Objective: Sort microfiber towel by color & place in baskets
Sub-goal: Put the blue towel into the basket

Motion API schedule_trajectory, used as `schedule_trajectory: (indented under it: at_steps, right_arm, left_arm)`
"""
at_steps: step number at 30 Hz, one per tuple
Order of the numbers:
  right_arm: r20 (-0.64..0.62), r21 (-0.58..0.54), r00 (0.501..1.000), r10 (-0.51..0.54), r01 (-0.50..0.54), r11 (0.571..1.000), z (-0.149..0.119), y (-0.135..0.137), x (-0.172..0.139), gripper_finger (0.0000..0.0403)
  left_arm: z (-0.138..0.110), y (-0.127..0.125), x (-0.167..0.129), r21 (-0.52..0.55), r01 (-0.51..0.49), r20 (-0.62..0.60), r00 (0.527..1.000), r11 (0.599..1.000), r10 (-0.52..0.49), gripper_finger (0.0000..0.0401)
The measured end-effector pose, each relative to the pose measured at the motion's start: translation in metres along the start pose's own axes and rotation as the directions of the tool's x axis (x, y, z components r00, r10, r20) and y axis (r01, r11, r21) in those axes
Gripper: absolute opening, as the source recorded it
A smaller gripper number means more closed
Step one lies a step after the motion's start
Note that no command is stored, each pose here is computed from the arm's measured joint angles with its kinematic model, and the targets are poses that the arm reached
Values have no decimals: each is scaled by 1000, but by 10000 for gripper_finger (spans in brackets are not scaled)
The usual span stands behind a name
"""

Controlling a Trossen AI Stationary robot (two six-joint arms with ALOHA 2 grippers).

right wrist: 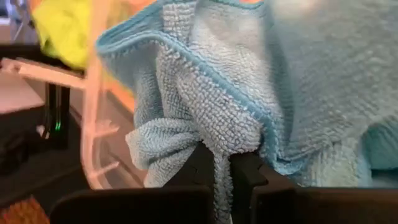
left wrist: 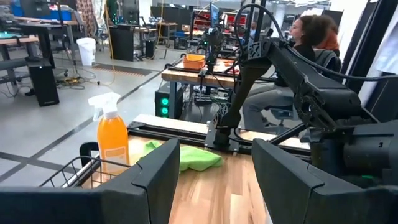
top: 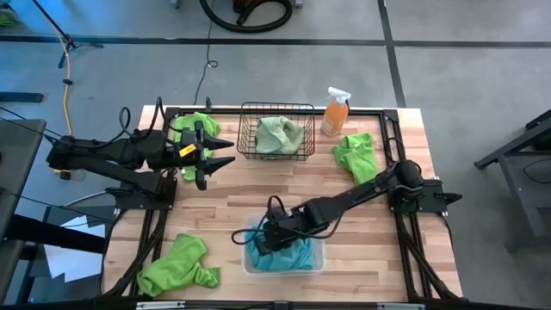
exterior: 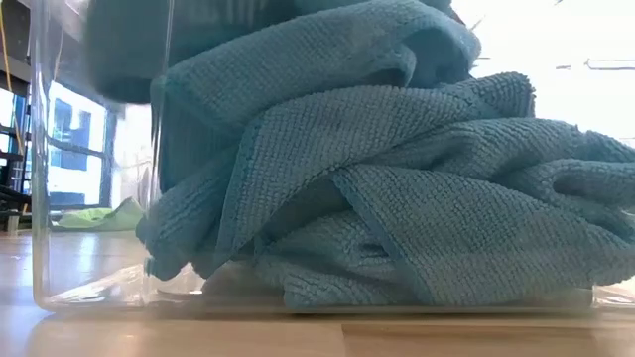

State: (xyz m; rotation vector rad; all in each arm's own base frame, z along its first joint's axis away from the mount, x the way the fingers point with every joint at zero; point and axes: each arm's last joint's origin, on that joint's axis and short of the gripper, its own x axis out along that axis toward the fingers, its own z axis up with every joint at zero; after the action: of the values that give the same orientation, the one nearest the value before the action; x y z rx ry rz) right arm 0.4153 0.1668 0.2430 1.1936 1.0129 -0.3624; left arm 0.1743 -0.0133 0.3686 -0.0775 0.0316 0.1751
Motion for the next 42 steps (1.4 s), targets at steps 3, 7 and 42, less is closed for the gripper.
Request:
schedule_trajectory:
  at_steps: [3,7,42]
  right_arm:
    - [-12,56,1000,-21,22,998,-2,-3,8,4]
    - [-32,98,995,-91,94,991,-9,-11,20,3]
    - [-22,11,945,-325,326,945,2,10,8,209]
  left_arm:
    - [0,0,0,1,0,0,1000,1000,0,188]
    - [0,0,0,2,0,-1,1000,1000,0,188]
    - [6,2,-9,89,0,1,1000,996,0,188]
